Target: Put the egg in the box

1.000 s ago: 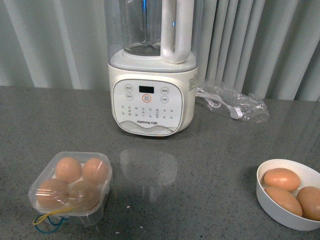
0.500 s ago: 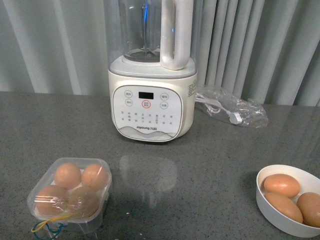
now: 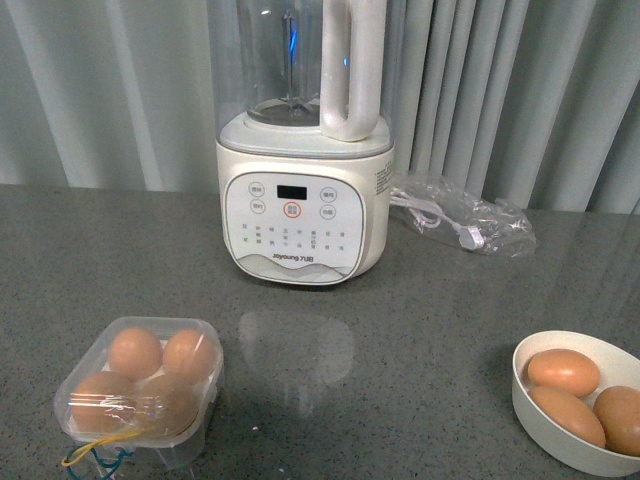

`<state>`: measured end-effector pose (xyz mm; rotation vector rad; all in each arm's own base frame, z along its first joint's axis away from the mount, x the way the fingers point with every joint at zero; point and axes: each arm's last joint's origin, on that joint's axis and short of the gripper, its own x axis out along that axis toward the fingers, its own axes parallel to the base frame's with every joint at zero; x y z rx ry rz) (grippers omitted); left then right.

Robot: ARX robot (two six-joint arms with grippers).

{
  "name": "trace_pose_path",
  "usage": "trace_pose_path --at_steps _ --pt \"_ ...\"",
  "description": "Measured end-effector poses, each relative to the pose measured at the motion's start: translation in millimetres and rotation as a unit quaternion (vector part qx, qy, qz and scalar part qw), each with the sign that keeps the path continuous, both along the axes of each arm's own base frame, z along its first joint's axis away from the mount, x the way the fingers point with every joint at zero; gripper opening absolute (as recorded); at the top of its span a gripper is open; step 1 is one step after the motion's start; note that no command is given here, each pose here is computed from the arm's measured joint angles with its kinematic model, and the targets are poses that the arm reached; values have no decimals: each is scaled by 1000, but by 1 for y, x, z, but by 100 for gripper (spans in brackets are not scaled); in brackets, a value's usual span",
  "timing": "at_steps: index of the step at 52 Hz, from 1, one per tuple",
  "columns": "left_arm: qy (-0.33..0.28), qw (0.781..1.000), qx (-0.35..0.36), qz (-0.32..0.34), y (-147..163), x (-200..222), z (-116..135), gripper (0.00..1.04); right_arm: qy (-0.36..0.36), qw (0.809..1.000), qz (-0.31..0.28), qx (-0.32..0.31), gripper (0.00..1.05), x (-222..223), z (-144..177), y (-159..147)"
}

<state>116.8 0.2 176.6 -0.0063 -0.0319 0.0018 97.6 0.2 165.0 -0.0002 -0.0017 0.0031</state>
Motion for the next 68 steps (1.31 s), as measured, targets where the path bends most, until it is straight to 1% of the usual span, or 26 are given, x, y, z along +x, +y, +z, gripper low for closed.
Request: trace_pose_path --at_steps 25,29,33,41,44,52,53,55,57,58,61,62,67,68 --pt "1 1000 0 0 0 -11 -1 4 0 1000 0 0 97 0 0 0" --pt "17 1000 1 0 0 -18 -6 4 0 1000 0 0 97 0 0 0" --pt "1 1000 1 0 0 -21 -3 4 0 1000 0 0 97 0 0 0" --pt "4 1000 0 0 0 -21 -4 4 0 1000 0 0 97 0 0 0" --pt "4 1000 1 0 0 -21 -4 12 0 1000 0 0 97 0 0 0" --pt "3 1000 1 0 0 -21 -4 39 0 1000 0 0 97 0 0 0" --pt "3 1000 1 0 0 -21 -4 41 0 1000 0 0 97 0 0 0" --pt "3 1000 1 0 0 -21 -4 51 0 1000 0 0 97 0 0 0" --pt "3 1000 1 0 0 -21 -4 58 0 1000 0 0 97 0 0 0" --pt "3 1000 1 0 0 -21 -4 64 0 1000 0 0 97 0 0 0" --pt "3 1000 1 0 0 -21 -4 75 0 1000 0 0 97 0 0 0" --pt "3 1000 1 0 0 -21 -4 76 0 1000 0 0 97 0 0 0" --pt "3 1000 1 0 0 -21 -4 94 0 1000 0 0 97 0 0 0" --pt "3 1000 1 0 0 -21 -4 99 0 1000 0 0 97 0 0 0"
